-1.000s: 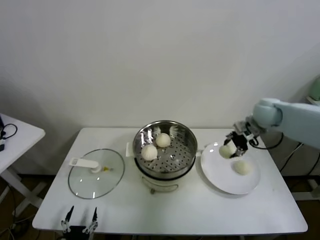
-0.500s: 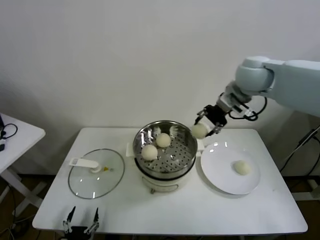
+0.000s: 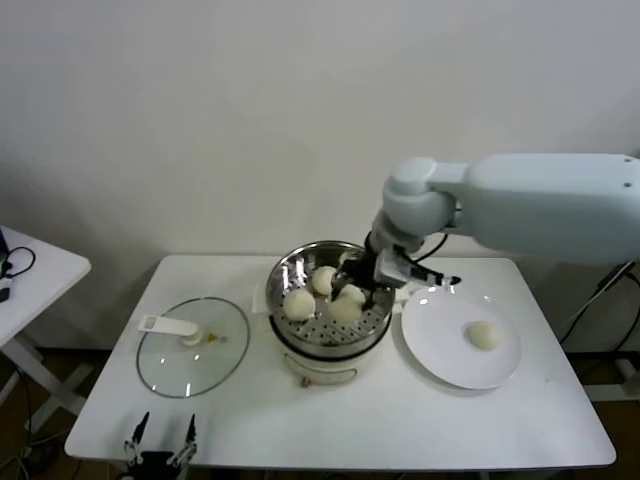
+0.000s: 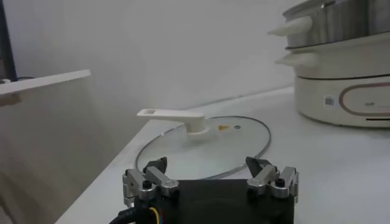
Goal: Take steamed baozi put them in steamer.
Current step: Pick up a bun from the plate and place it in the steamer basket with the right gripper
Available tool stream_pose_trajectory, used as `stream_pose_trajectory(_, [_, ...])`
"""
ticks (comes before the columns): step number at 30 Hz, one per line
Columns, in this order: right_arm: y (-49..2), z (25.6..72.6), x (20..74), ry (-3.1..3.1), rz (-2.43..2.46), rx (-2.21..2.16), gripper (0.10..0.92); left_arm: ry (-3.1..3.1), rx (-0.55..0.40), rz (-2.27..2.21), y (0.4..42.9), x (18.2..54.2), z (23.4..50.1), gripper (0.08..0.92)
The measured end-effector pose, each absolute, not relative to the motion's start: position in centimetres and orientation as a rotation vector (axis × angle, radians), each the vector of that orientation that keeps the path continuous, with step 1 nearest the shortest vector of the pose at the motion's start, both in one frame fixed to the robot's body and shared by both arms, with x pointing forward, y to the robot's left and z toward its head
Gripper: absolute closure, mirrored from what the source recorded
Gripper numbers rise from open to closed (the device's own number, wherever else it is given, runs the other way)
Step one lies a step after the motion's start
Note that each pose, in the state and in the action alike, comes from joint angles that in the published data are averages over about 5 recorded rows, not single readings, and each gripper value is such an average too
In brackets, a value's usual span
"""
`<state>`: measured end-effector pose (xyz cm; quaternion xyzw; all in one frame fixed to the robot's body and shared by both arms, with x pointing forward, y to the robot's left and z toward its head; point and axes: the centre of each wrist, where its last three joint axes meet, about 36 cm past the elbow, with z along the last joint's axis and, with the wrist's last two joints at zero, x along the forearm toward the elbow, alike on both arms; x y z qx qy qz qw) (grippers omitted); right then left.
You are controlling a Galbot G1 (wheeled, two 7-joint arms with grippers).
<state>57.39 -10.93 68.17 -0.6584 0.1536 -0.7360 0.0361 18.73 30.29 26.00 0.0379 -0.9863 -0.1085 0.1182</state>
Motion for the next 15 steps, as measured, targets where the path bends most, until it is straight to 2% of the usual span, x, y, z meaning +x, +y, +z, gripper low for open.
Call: stream_pose_trajectory(15, [-8.4, 60.1, 58.8, 0.301, -2.244, -2.02, 0.42, -2.885, 0.121, -0.307, 30.3, 18.9, 25.6, 0.177])
